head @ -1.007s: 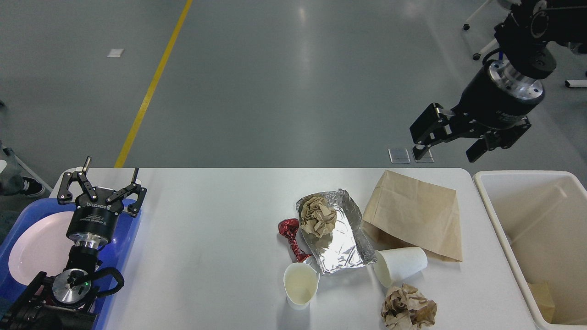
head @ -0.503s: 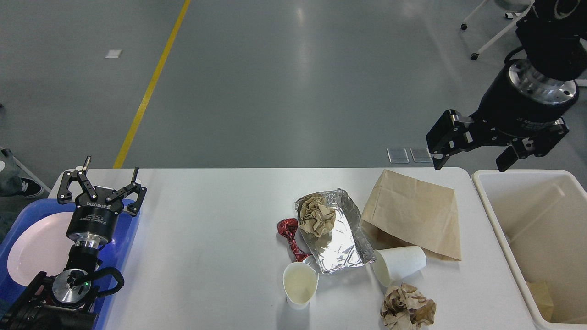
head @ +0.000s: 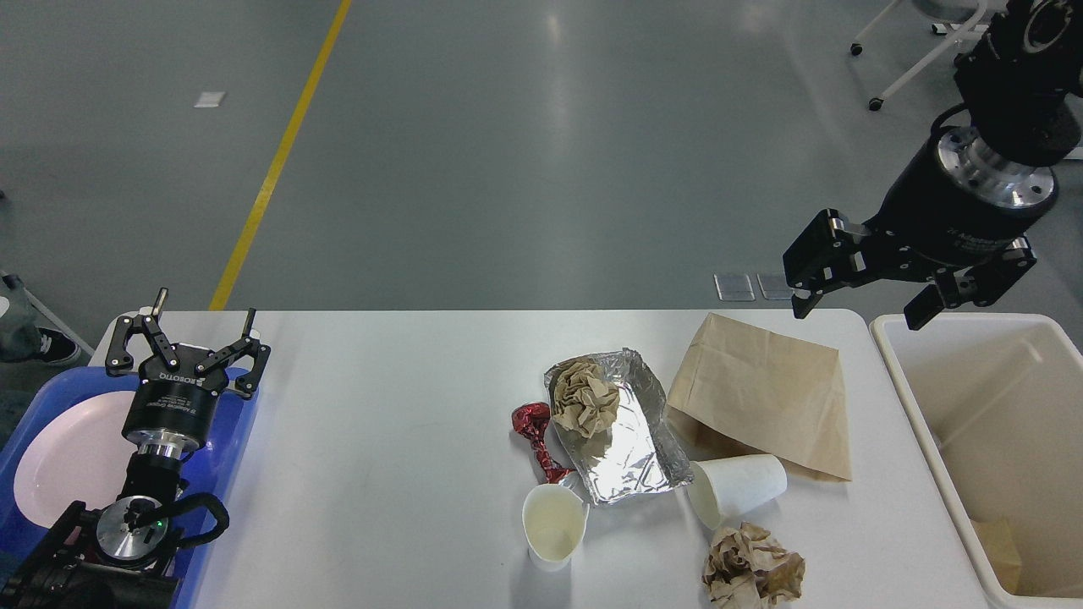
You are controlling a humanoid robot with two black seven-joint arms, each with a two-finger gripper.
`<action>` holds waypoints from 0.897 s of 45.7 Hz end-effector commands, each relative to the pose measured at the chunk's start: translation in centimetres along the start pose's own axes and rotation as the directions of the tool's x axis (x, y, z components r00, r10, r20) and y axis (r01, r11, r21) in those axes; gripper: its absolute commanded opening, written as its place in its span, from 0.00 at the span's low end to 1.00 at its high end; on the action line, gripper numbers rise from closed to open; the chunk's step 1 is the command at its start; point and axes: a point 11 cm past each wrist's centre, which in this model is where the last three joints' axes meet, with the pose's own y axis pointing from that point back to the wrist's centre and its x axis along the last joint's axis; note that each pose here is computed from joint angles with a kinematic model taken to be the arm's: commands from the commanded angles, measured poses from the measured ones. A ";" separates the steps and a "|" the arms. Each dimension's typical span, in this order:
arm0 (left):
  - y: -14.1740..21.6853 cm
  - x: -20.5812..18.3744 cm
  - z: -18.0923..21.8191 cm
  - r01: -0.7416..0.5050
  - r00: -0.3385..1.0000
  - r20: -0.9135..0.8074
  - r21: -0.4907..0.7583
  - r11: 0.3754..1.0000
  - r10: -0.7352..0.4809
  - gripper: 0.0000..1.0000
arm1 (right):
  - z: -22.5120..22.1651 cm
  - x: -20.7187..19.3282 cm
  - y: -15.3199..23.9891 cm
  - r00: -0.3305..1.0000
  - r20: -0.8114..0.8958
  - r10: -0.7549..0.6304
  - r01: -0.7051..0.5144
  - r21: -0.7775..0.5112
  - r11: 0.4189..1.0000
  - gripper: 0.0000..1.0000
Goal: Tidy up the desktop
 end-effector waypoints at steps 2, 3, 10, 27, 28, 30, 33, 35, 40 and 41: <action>0.0 0.0 0.0 0.000 1.000 0.000 0.000 1.000 0.000 0.96 | 0.6 1.0 -2.5 0.999 0.026 0.024 -0.024 0.013 1.000 1.00; 0.0 0.0 0.0 0.000 1.000 0.000 0.000 1.000 0.000 0.96 | 0.6 1.0 -2.9 0.999 0.028 0.024 -0.025 0.021 0.999 1.00; 0.0 0.0 0.0 0.000 1.000 0.000 0.000 1.000 0.000 0.96 | 2.2 3.1 -8.1 0.994 0.093 0.065 -0.072 0.068 0.995 1.00; 0.0 0.0 0.0 0.000 1.000 0.000 0.000 1.000 0.000 0.96 | 8.9 5.5 -23.1 0.920 0.160 0.357 -0.346 -0.091 0.934 1.00; 0.0 0.0 0.0 0.000 1.000 0.000 0.000 1.000 0.000 0.96 | 9.4 5.4 -24.0 0.916 0.162 0.366 -0.354 -0.102 0.930 1.00; 0.0 0.0 0.0 0.000 1.000 0.000 0.000 1.000 0.000 0.96 | 10.4 5.1 -25.4 0.913 0.162 0.374 -0.357 -0.122 0.926 1.00; 0.0 0.0 0.0 0.000 1.000 0.000 0.000 1.000 0.000 0.96 | 11.2 4.8 -26.8 0.910 0.163 0.381 -0.363 -0.130 0.923 1.00; 0.0 0.0 0.0 0.000 1.000 0.000 0.000 1.000 0.000 0.96 | 11.6 4.2 -28.0 0.910 0.174 0.375 -0.357 -0.130 0.925 1.00; 0.0 0.0 0.0 0.000 1.000 0.000 0.000 1.000 0.000 0.96 | 11.3 2.9 -29.6 0.914 0.209 0.347 -0.333 -0.100 0.938 1.00; 0.0 0.0 0.0 0.000 1.000 0.000 0.000 1.000 0.000 0.96 | 11.1 2.8 -29.8 0.914 0.217 0.342 -0.331 -0.087 0.940 1.00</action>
